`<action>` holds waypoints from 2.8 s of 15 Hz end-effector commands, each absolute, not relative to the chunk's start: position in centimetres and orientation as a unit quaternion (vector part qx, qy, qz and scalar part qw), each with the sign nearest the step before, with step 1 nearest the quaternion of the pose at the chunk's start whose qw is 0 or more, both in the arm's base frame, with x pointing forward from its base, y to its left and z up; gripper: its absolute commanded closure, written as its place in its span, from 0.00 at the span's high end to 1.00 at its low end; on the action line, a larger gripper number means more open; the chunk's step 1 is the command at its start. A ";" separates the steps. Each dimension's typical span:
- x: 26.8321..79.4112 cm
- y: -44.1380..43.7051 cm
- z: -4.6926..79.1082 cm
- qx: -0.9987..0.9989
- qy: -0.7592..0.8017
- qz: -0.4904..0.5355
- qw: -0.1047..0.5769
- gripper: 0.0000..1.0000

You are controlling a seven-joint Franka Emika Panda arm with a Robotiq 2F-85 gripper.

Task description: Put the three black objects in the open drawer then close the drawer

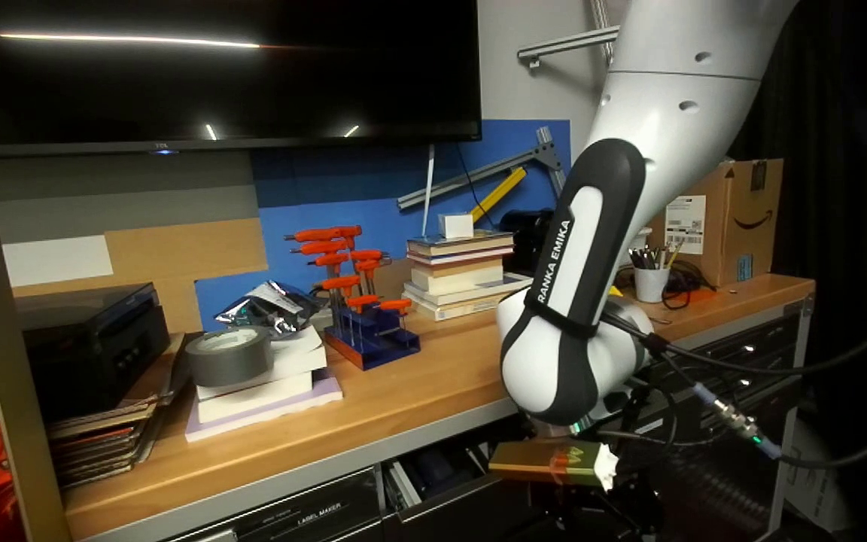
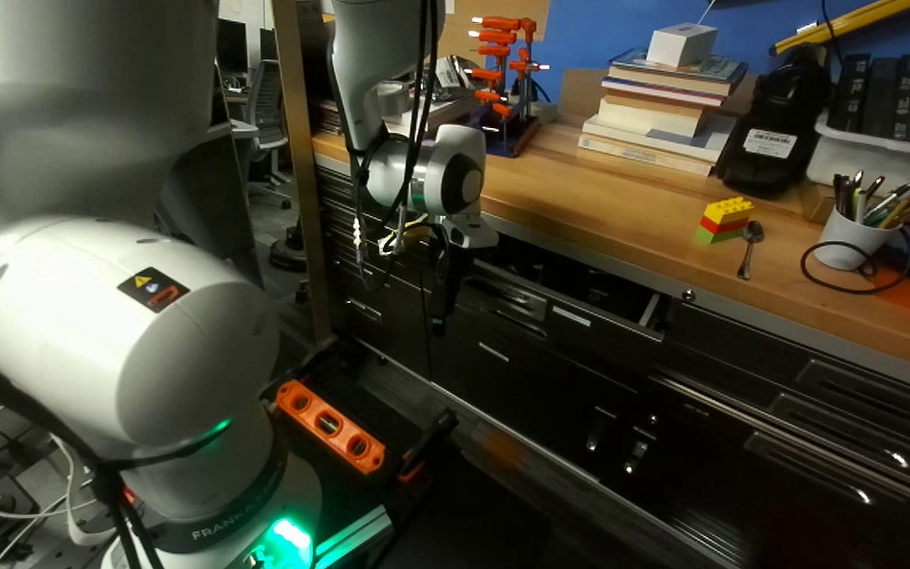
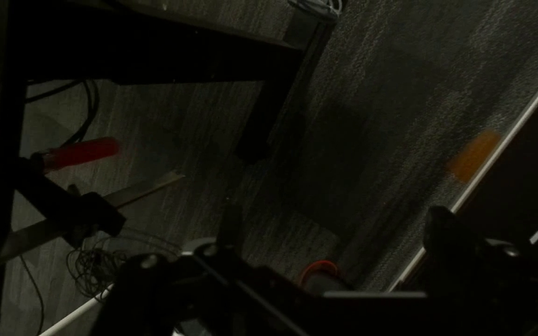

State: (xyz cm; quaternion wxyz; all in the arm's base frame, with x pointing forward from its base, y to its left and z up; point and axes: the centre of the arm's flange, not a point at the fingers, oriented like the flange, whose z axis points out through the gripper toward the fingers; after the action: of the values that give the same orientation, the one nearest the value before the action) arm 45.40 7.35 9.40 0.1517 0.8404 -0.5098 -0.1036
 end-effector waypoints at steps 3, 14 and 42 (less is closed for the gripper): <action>48.9 8.7 10.0 0.817 -0.570 -0.050 0.072 1.00; 51.8 12.8 8.3 0.755 -0.653 0.015 -0.051 1.00; 38.3 1.7 38.8 0.966 -0.206 0.064 0.141 1.00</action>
State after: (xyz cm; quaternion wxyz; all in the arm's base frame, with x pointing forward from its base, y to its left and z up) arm 41.36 2.56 32.10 0.1742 0.9458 -0.2685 0.0541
